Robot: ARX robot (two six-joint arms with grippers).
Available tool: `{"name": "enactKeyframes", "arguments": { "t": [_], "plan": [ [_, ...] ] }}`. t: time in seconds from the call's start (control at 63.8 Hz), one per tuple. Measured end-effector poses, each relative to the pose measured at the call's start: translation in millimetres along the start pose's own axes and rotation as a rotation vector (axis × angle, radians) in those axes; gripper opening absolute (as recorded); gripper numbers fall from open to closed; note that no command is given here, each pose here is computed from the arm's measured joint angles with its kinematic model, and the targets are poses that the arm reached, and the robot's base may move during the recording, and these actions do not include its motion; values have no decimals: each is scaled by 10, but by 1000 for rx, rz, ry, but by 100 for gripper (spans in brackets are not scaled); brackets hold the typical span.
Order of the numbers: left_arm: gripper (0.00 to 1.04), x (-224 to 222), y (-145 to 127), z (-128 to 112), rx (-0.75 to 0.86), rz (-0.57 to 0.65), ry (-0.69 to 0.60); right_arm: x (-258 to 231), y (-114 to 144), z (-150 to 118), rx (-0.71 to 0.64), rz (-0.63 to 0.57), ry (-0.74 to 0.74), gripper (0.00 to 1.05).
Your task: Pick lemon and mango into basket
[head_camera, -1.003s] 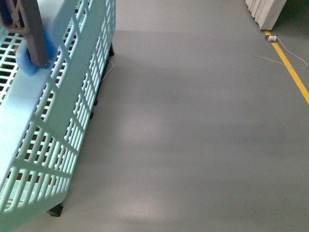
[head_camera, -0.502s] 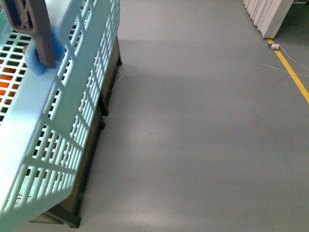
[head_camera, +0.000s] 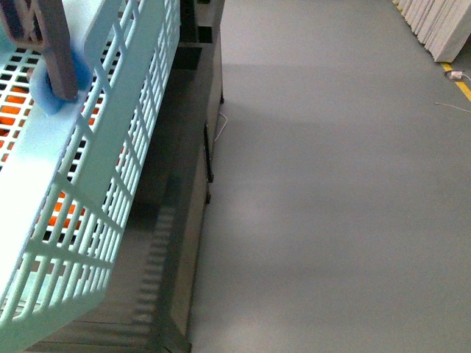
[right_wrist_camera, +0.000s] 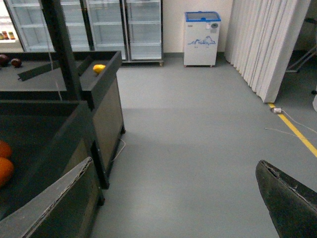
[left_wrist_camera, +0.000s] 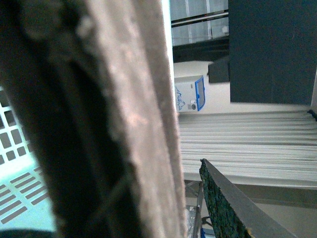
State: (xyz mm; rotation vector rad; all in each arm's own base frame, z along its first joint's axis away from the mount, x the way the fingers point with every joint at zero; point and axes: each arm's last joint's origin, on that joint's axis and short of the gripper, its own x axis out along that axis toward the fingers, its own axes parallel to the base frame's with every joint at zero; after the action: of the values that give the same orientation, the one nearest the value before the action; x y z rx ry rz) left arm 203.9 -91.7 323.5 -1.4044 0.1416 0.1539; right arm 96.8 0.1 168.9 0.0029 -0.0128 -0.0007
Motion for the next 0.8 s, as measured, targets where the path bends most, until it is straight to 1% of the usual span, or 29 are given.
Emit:
{"name": "enactKeyframes", "arguments": {
  "t": [0.799],
  "plan": [
    [27, 2, 1, 3, 1, 1, -3, 0, 0, 0, 0, 0, 0, 96]
  ]
}}
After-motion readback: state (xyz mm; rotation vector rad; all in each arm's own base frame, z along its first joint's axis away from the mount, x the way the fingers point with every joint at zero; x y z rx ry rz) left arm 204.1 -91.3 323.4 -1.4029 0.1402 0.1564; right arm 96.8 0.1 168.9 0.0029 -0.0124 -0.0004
